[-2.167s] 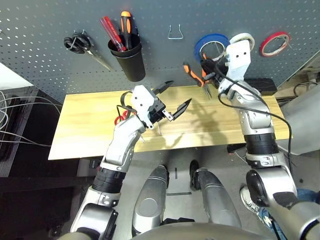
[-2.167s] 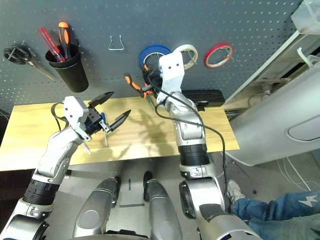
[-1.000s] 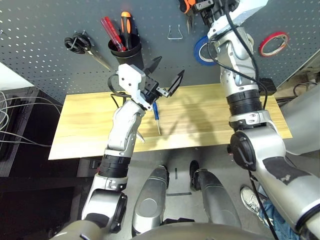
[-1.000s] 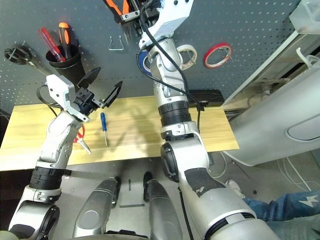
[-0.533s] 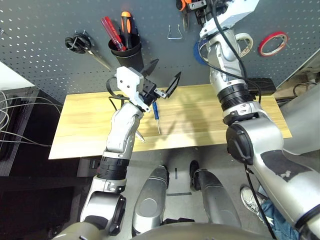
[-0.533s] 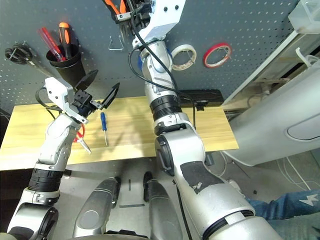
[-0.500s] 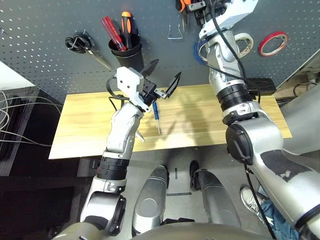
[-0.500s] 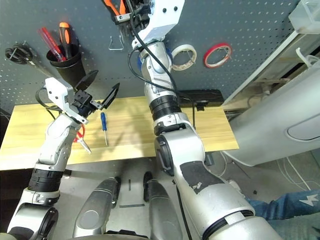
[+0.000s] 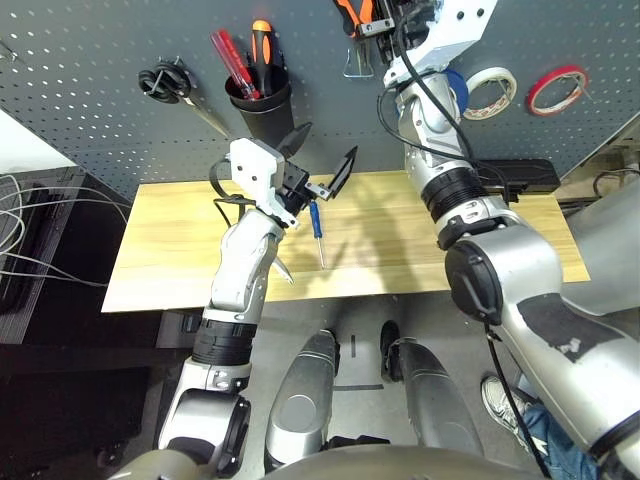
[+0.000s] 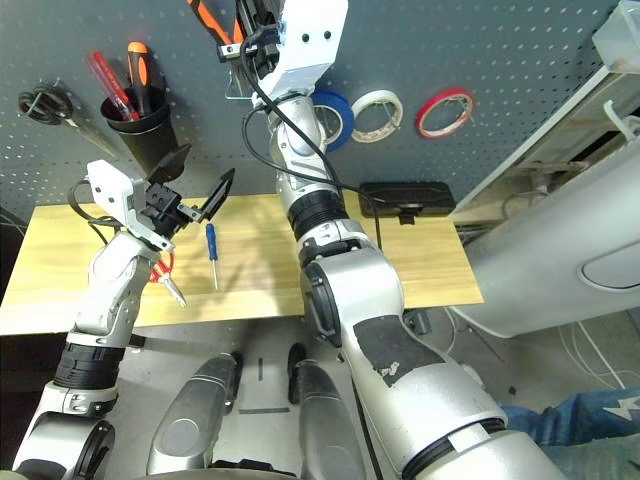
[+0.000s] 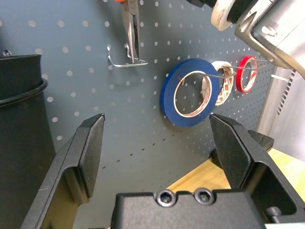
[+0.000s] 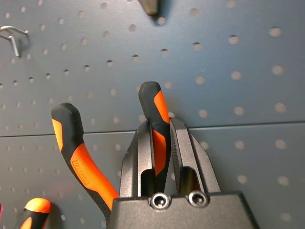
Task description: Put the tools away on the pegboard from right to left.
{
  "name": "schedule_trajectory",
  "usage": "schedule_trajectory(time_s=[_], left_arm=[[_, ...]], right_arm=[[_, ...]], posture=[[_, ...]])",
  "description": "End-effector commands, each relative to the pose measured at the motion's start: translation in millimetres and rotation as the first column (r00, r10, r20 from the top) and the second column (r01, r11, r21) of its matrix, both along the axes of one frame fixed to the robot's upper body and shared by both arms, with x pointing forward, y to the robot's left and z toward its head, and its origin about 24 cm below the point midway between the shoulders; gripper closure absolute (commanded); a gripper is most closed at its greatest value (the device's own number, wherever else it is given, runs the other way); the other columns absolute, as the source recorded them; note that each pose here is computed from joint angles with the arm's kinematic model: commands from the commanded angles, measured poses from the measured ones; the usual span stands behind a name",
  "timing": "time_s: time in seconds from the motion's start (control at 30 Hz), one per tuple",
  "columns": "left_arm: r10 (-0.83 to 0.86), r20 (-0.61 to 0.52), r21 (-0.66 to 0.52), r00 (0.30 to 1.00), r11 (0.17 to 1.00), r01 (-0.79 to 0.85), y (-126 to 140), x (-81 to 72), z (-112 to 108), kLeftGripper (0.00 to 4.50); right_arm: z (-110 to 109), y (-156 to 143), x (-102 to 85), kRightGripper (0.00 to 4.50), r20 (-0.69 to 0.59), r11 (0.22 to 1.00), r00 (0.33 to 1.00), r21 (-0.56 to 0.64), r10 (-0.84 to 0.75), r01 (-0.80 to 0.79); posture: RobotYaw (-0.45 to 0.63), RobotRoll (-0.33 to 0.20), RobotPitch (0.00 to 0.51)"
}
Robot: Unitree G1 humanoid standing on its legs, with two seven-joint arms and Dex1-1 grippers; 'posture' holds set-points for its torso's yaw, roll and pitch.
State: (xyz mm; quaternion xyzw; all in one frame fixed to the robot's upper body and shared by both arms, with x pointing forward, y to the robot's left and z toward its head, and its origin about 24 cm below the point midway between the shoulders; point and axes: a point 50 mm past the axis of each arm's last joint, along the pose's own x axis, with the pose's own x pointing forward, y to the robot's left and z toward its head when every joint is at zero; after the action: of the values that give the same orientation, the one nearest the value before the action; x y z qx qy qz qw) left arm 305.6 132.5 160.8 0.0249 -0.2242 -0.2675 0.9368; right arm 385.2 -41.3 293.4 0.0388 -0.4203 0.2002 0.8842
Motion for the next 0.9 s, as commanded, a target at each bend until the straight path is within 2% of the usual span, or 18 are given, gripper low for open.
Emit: schedule_trajectory(time_s=[0.03,0.9], left_arm=[[0.012,-0.006,0.008,1.0,1.0,-0.012,4,-3.7,-4,0.0],[0.002,-0.012,0.002,1.0,1.0,-0.002,2,-2.7,-3,0.0]], right_arm=[[7,4,-3.3,4.24,0.041,1.0,0.999,-0.004,0.001,-0.001],[-24,0,-1.1,4.24,0.001,0.997,0.998,-0.05,-0.061,0.061]], posture=[[0.31,0.0,0.265],[0.31,0.0,0.269]])
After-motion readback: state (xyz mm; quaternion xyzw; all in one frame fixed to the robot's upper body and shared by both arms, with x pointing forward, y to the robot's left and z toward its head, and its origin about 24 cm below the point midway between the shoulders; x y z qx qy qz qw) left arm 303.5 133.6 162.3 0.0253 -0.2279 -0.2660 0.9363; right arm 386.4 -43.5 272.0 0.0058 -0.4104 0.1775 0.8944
